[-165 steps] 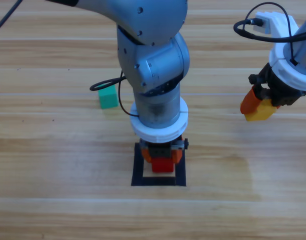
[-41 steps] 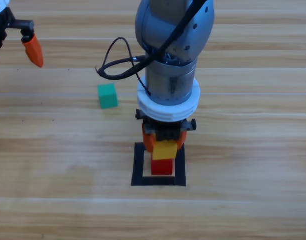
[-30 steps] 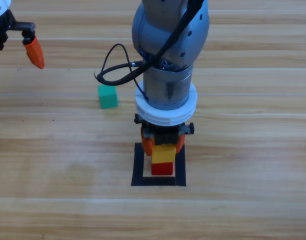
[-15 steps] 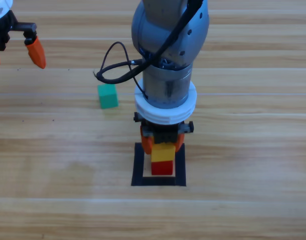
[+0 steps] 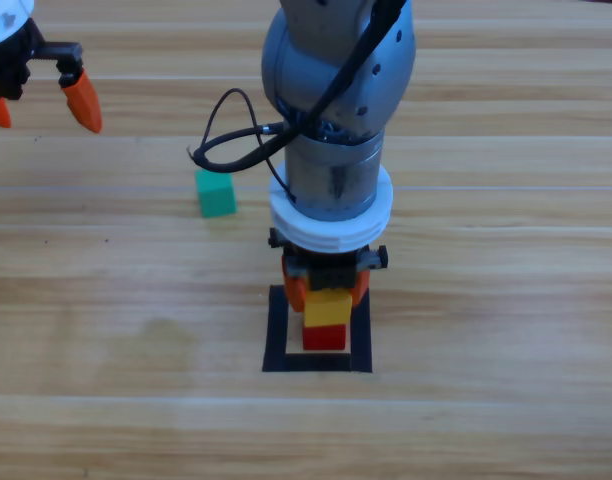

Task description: Stack the blocks in the rectangular block: red at the bottom, yellow in the middle, green on top

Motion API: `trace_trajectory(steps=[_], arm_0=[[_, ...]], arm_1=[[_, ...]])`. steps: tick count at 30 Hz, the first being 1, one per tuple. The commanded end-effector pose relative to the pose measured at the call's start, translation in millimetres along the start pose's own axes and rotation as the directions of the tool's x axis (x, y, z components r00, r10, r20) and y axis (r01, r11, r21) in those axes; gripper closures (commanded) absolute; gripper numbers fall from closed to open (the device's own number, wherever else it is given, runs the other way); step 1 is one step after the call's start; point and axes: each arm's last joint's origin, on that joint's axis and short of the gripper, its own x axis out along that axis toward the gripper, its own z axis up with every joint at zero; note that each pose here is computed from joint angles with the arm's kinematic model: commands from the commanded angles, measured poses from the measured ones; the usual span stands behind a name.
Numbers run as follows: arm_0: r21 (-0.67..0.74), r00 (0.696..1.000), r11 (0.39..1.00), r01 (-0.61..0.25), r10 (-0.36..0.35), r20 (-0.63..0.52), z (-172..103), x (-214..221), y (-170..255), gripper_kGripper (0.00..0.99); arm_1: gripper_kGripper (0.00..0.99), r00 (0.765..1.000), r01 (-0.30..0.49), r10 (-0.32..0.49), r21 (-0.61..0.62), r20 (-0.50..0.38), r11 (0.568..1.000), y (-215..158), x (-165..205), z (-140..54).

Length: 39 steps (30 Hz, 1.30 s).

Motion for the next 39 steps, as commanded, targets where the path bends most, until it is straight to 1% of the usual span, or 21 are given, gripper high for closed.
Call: trace_trajectory(steps=[1, 10, 11, 12, 13, 14, 15, 16, 19, 21, 23, 24, 27, 30, 32, 35, 37, 39], arm_0=[[0.025, 1.0, 0.999, 0.021, -0.021, 0.003, 3.3, 2.6, -10.0, 0.0], [0.026, 1.0, 1.0, 0.017, -0.017, 0.004, 4.5, 3.5, -10.6, 0.0], [0.025, 1.0, 1.0, 0.016, -0.016, 0.001, 4.4, 4.5, -10.6, 0.0], [0.026, 1.0, 1.0, 0.015, -0.015, -0.001, 4.5, 5.2, -11.1, 0.0], [0.025, 1.0, 1.0, 0.015, -0.015, -0.001, 4.5, 5.2, -11.1, 0.0], [0.025, 1.0, 1.0, 0.017, -0.017, -0.001, 4.4, 5.2, -11.8, 0.0], [0.028, 1.0, 0.999, 0.016, -0.016, 0.0, 4.4, 4.9, -12.9, 0.0], [0.026, 1.0, 1.0, 0.016, -0.016, 0.002, 4.3, 4.2, -12.9, 0.0], [0.028, 1.0, 0.999, 0.018, -0.018, 0.006, 3.4, 2.2, -14.5, 0.0], [0.032, 1.0, 0.999, 0.02, -0.021, 0.01, 2.9, 0.5, -16.3, 0.0], [0.04, 0.999, 0.999, 0.025, -0.026, 0.023, 3.7, -3.5, -18.9, 0.0], [0.048, 0.999, 0.998, 0.029, -0.031, 0.036, 5.3, -6.7, -21.7, 0.0], [0.076, 0.996, 0.996, 0.048, -0.054, 0.073, 17.7, -17.0, -31.7, 0.0], [0.124, 0.993, 0.99, 0.068, -0.079, 0.082, 34.0, -18.1, -41.0, 0.0], [0.164, 0.992, 0.984, 0.077, -0.091, 0.083, 41.7, -14.4, -48.7, 0.0], [0.209, 0.993, 0.974, 0.088, -0.102, 0.056, 49.4, 3.4, -60.6, 0.0], [0.209, 0.995, 0.974, 0.092, -0.098, 0.017, 55.5, 26.5, -70.9, 0.0], [0.189, 0.996, 0.978, 0.092, -0.089, -0.026, 58.6, 49.5, -84.9, 0.022]], arm_1=[[0.858, 0.995, 0.086, -0.088, -0.032, -0.048, 0.996, 14.6, 44.9, -9.6], [0.857, 0.995, 0.088, -0.09, -0.034, -0.053, 0.996, 15.3, 47.9, -9.3], [0.83, 0.995, 0.089, -0.09, -0.036, -0.052, 0.995, 15.2, 47.9, -9.3], [0.715, 0.995, 0.088, -0.09, -0.039, -0.05, 0.995, 15.3, 47.5, -9.1], [0.537, 0.995, 0.088, -0.09, -0.042, -0.048, 0.995, 15.4, 47.2, -8.9], [0.258, 0.995, 0.089, -0.091, -0.043, -0.045, 0.995, 15.5, 46.5, -8.6], [0.036, 0.995, 0.093, -0.094, -0.042, -0.038, 0.995, 15.2, 44.0, -8.3], [0.001, 0.995, 0.097, -0.099, -0.043, -0.027, 0.994, 15.2, 41.3, -7.6], [0.0, 0.995, 0.098, -0.099, -0.046, 0.002, 0.994, 14.9, 28.0, -5.9], [0.0, 0.996, 0.088, -0.086, -0.045, 0.034, 0.995, 13.5, 12.3, -6.5], [0.0, 0.995, 0.065, -0.061, -0.045, 0.076, 0.997, 10.2, -12.5, -9.3], [0.0, 0.994, 0.044, -0.039, -0.047, 0.105, 0.998, 8.1, -30.7, -12.8], [0.0, 0.983, -0.016, 0.027, -0.06, 0.18, 0.998, -1.4, -80.5, -23.3], [0.0, 0.964, -0.089, 0.116, -0.12, 0.241, 0.989, -12.7, -127.7, -32.8], [0.0, 0.949, -0.112, 0.158, -0.176, 0.273, 0.978, -22.3, -153.0, -39.5], [0.0, 0.925, -0.111, 0.206, -0.29, 0.319, 0.95, -39.5, -186.7, -51.2], [0.0, 0.906, -0.089, 0.224, -0.357, 0.358, 0.93, -58.5, -208.6, -60.9], [0.0, 0.893, -0.073, 0.24, -0.404, 0.381, 0.912, -80.0, -226.1, -70.2]])
